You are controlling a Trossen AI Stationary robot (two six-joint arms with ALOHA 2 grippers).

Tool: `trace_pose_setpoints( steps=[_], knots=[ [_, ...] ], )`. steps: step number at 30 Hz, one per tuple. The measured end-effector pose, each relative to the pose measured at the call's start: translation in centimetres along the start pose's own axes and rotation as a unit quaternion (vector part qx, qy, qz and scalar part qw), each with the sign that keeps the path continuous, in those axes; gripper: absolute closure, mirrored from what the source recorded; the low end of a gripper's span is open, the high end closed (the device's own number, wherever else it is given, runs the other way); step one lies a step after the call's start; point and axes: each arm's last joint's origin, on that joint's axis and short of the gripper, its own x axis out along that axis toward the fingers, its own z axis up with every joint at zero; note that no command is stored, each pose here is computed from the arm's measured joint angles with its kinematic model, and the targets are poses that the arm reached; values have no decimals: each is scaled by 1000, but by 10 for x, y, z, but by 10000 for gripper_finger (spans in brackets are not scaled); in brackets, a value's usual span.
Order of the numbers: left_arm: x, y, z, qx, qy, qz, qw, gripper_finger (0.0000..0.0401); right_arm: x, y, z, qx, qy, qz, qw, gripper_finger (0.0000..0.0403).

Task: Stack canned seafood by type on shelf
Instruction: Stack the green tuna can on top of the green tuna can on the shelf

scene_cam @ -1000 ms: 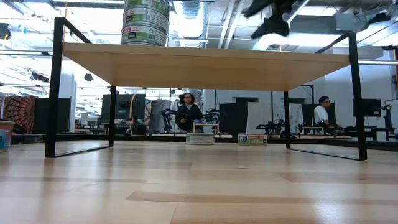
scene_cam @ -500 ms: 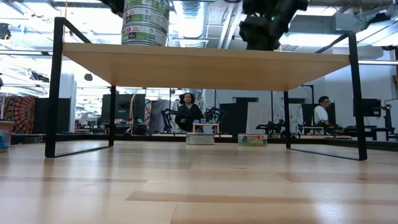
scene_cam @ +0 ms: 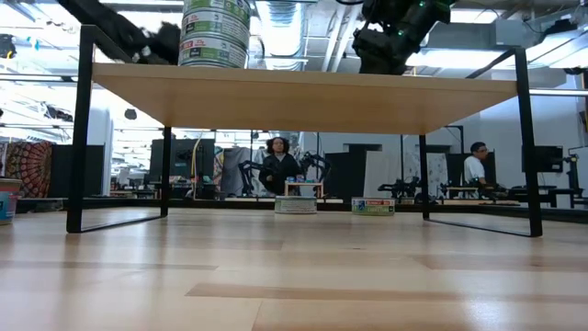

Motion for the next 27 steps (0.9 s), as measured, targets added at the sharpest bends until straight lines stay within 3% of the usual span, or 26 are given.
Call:
trace_pose_setpoints(
  steps=[5,10,14,21,27],
  knots=[
    [45,18,-26,-82,60,-25,995,191,-1,-2,2,-5,-10,-2,1000,85],
    [83,26,-33,-87,85,-35,992,191,-5,-1,-3,-15,9,-2,1000,85],
    [103,17,-29,-47,86,-60,993,191,-21,1,-7,-33,4,-2,999,85],
    [116,-20,-13,74,38,-104,991,191,-54,4,-25,-59,-124,-5,991,85],
    [119,-32,-6,71,22,-104,992,191,-59,2,-56,-23,-205,0,978,85]
  ],
)
